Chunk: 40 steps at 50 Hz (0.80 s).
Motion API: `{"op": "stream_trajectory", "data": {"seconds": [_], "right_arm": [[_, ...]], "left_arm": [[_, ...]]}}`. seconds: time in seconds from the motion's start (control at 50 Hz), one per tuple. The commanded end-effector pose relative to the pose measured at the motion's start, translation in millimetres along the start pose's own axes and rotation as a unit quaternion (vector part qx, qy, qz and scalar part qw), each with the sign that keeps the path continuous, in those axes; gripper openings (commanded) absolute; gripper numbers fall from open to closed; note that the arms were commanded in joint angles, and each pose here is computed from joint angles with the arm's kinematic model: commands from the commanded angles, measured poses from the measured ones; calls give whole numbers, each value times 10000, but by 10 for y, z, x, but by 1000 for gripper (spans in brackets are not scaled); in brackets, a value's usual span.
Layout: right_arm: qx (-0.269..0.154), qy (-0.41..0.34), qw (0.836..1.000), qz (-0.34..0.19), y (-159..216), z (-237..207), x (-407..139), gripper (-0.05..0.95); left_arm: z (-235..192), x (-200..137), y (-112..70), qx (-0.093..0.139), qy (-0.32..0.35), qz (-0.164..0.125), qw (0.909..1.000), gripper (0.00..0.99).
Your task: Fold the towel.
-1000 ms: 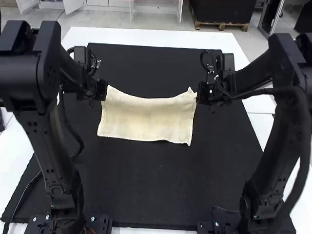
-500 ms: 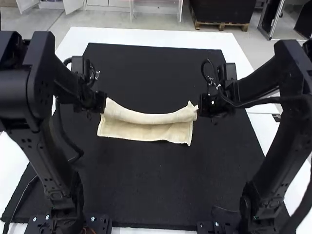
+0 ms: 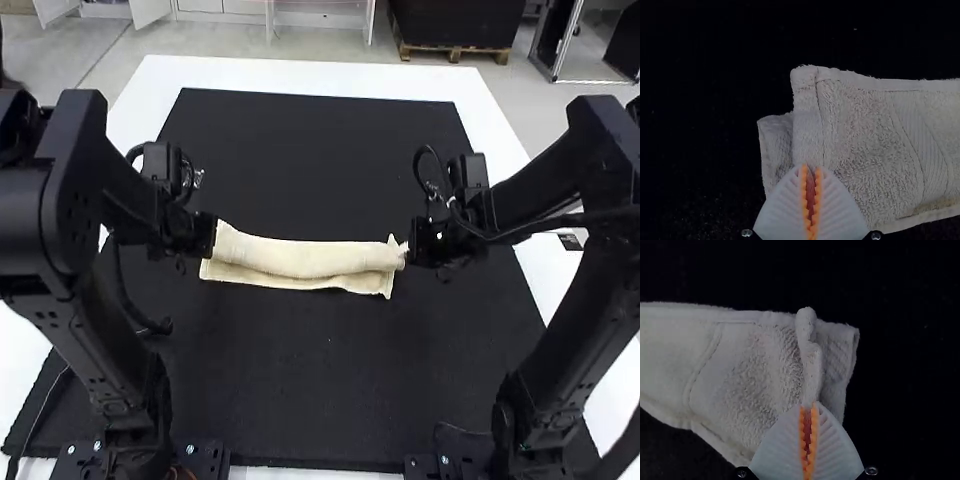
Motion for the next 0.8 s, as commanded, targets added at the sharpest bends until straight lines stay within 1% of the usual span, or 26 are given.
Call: {"op": "stream_trajectory", "data": {"seconds": [0.0, 0.14, 0.18, 0.2, 0.22, 0.24, 0.28, 0.32, 0.34, 0.38, 0.4, 0.44, 0.46, 0.48, 0.5, 0.54, 0.62, 0.68, 0.74, 0.78], "right_arm": [[-12, -144, 9998, 139, 45, 35, -59, -15], [-72, -159, 9997, 169, 50, -20, -47, 11], [-101, -174, 9997, 146, 42, -32, -44, 36], [-104, -181, 9997, 146, 41, -40, -43, 48], [-104, -181, 9997, 153, 43, -48, -42, 69], [-99, -183, 9997, 156, 40, -55, -42, 115], [-98, -178, 9997, 143, 32, -65, -43, 202], [-89, -174, 9997, 154, 32, -75, -43, 338], [-93, -181, 9997, 154, 32, -72, -43, 389], [-100, -181, 9997, 138, 27, -72, -43, 479], [-108, -181, 9997, 146, 30, -72, -43, 526], [-121, -190, 9996, 148, 27, -68, -45, 633], [-134, -188, 9996, 153, 32, -68, -43, 667], [-131, -181, 9996, 153, 31, -72, -40, 707], [-121, -190, 9996, 148, 27, -68, -45, 756], [-121, -190, 9996, 148, 27, -68, -45, 839], [-126, -218, 9995, 179, 37, -54, -46, 892], [-137, -260, 9994, 194, 41, -34, -44, 902], [-154, -283, 9992, 242, 63, -23, -40, 900], [-160, -285, 9991, 252, 73, -18, -38, 902]], "left_arm": [[-41, -35, 61, 56, -93, 146, 9998, 25], [-136, -27, 99, 120, -159, 282, 9994, 26], [-160, -27, 113, 128, -163, 329, 9992, 54], [-161, -28, 120, 130, -177, 353, 9991, 89], [-184, -27, 122, 120, -161, 359, 9992, 170], [-184, -27, 122, 129, -169, 360, 9991, 228], [-214, -27, 122, 125, -146, 366, 9991, 313], [-233, -27, 126, 115, -130, 380, 9991, 443], [-241, -27, 133, 114, -121, 402, 9991, 502], [-256, -27, 132, 112, -105, 401, 9991, 572], [-278, -27, 133, 101, -82, 407, 9991, 626], [-293, -27, 135, 106, -66, 414, 9991, 769], [-294, -28, 142, 101, -66, 427, 9990, 879], [-310, -30, 158, 93, -49, 470, 9988, 962], [-310, -31, 166, 92, -47, 493, 9987, 989], [-311, -34, 192, 63, -47, 537, 9985, 987], [-311, -48, 263, -29, -58, 639, 9979, 985], [-303, -63, 330, -119, -89, 698, 9975, 984], [-231, -86, 374, -194, -260, 665, 9973, 984], [-193, -111, 428, -267, -346, 704, 9966, 982]]}}
Point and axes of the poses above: each hand's point on the last joint's axis, 136 mm out from that joint toward the fingers, its own x axis out along the fingers, its own y axis along the line the jaws close on, z = x × y, the point moved 1 cm from there along -x, back along the fingers, and after that the axes turned 7 degrees about -x, right-handed, at the moved point
